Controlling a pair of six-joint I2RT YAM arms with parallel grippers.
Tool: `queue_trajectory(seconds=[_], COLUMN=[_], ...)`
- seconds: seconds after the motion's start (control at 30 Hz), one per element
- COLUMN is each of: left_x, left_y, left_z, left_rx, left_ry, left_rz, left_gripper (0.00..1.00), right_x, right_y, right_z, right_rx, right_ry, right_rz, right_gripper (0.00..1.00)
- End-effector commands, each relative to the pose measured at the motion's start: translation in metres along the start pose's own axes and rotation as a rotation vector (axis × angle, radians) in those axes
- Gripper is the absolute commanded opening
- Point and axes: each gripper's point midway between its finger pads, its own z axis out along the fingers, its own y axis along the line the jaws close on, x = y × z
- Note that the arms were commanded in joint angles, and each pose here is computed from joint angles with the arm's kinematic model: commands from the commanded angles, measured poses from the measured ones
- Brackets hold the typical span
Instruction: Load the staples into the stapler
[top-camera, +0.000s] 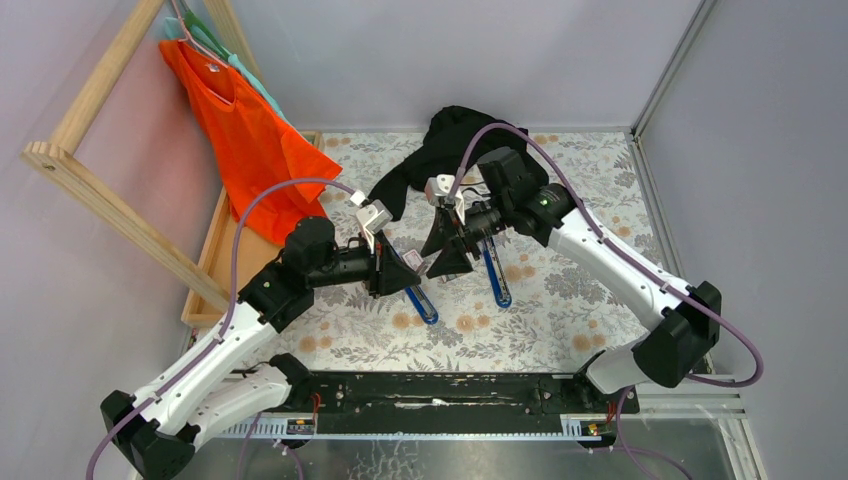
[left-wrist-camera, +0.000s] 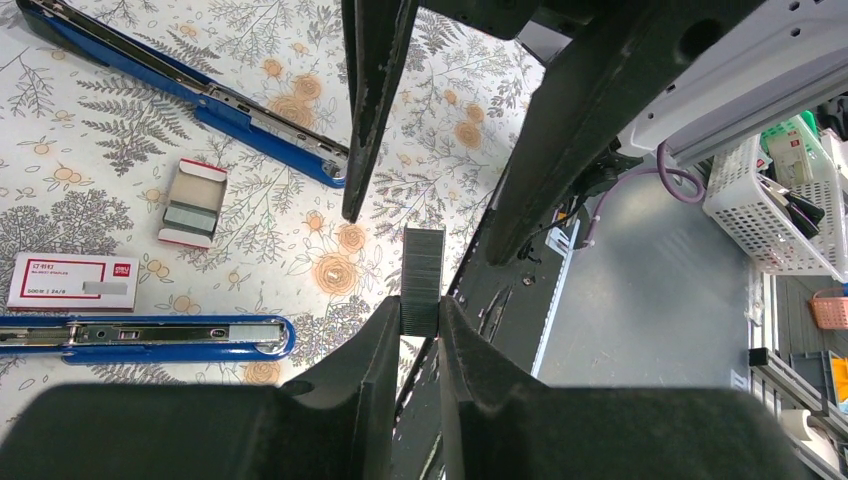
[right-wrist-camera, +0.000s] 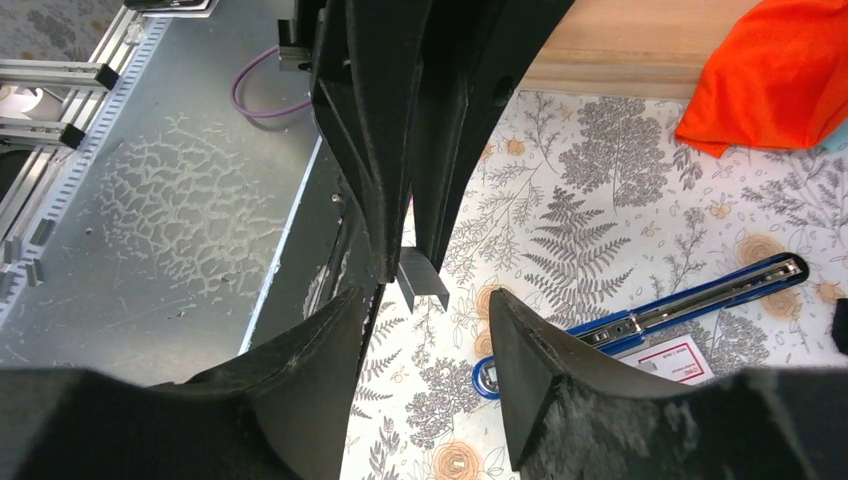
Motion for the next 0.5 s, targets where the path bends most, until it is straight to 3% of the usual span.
queue_trajectory(seconds=[0.0, 0.47], left_x=[-0.0112, -0.0091], left_y=[-0.0100, -0.0092], left_z=[-0.0029, -0.0022], left_rx=[0.034, 0.036], left_ry=[-0.018, -0.012], left_rz=[0.037, 0.037], left_gripper=[0.19, 0.19], right_x=[-0.0139, -0.0130], right_y=[0.0049, 0.0087], right_z=[0.0011, 0.0073], right_rx=[-0.036, -0.063], right_ry=[-0.017, -0.004], right_rz=[-0.030, -0.015], right_gripper=[0.55, 0.47])
